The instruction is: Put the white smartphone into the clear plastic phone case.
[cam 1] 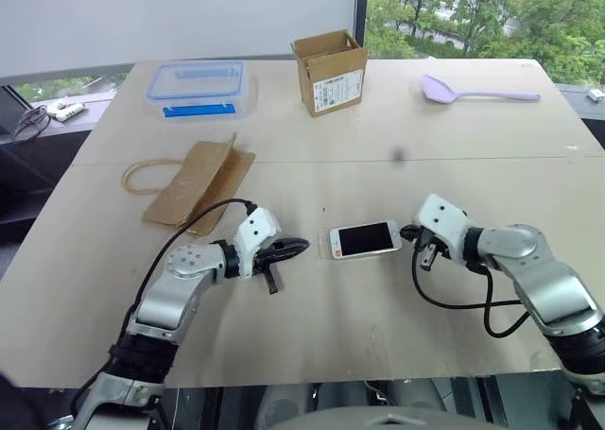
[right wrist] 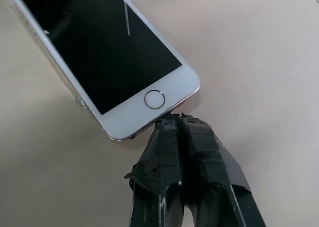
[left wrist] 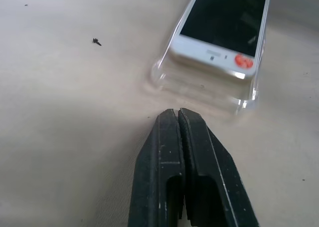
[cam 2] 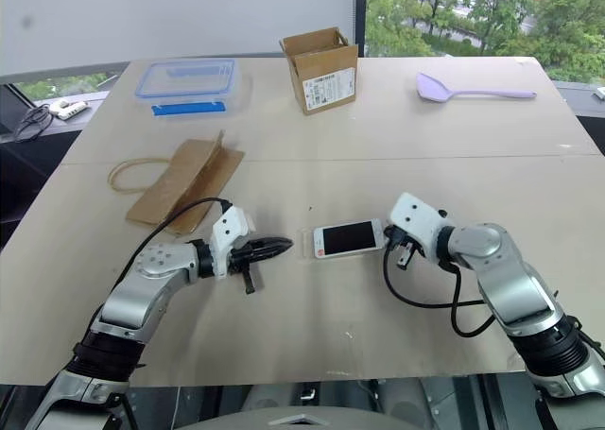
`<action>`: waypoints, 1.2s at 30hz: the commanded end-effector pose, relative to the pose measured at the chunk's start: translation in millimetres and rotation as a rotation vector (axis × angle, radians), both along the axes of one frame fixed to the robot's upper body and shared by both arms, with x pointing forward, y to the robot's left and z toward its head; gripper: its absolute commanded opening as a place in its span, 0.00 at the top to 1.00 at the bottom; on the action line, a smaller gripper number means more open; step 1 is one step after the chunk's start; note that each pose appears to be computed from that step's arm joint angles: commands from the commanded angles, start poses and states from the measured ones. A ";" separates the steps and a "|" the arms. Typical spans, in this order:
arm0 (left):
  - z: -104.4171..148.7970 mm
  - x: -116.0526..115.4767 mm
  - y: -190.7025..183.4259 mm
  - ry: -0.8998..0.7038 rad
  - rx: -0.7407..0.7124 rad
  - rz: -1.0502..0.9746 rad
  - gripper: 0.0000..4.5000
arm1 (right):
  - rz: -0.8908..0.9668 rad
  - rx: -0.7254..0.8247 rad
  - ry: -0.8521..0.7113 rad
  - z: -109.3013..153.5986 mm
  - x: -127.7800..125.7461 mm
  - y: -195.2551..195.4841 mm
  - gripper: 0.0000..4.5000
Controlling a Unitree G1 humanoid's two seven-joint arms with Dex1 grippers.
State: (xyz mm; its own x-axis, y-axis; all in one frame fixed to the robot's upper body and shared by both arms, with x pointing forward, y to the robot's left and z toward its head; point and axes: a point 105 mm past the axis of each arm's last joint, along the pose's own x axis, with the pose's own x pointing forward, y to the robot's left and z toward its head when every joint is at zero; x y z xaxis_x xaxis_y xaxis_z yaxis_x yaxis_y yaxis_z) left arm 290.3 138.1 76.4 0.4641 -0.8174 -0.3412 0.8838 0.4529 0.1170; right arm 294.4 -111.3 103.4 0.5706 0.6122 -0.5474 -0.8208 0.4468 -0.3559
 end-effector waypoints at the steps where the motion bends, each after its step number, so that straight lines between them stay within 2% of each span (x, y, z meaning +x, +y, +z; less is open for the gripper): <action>1: -4.9 -8.9 -12.0 0.015 -0.003 -0.053 0.98 | 0.081 -0.006 -0.043 7.4 -5.7 19.5 1.00; 13: 1.1 -10.1 -23.9 0.005 -0.013 -0.067 0.98 | 0.189 0.012 -0.030 5.1 -9.8 51.5 1.00; 19: 14.2 -9.9 -34.0 -0.004 -0.017 -0.067 0.98 | 0.202 0.004 -0.002 -0.1 -11.4 50.0 1.00; 22: 25.6 -3.0 -24.3 -0.023 -0.030 -0.003 0.98 | 0.179 0.010 -0.006 2.9 -10.3 42.2 1.00; 25: 48.1 3.9 -14.7 -0.070 -0.106 0.023 0.98 | 0.123 0.022 -0.031 10.1 -3.6 30.0 1.00; 29: 73.9 -0.6 -25.6 -0.052 -0.241 -0.060 0.98 | 0.055 0.081 -0.053 23.6 0.8 10.7 1.00; 34: 59.9 -3.5 -42.4 0.015 -0.209 -0.125 0.98 | 0.004 0.116 -0.061 31.5 1.2 -3.7 1.00; 36: 45.2 2.7 -39.3 0.030 -0.164 -0.093 0.98 | -0.008 0.139 -0.066 35.4 1.4 -4.4 1.00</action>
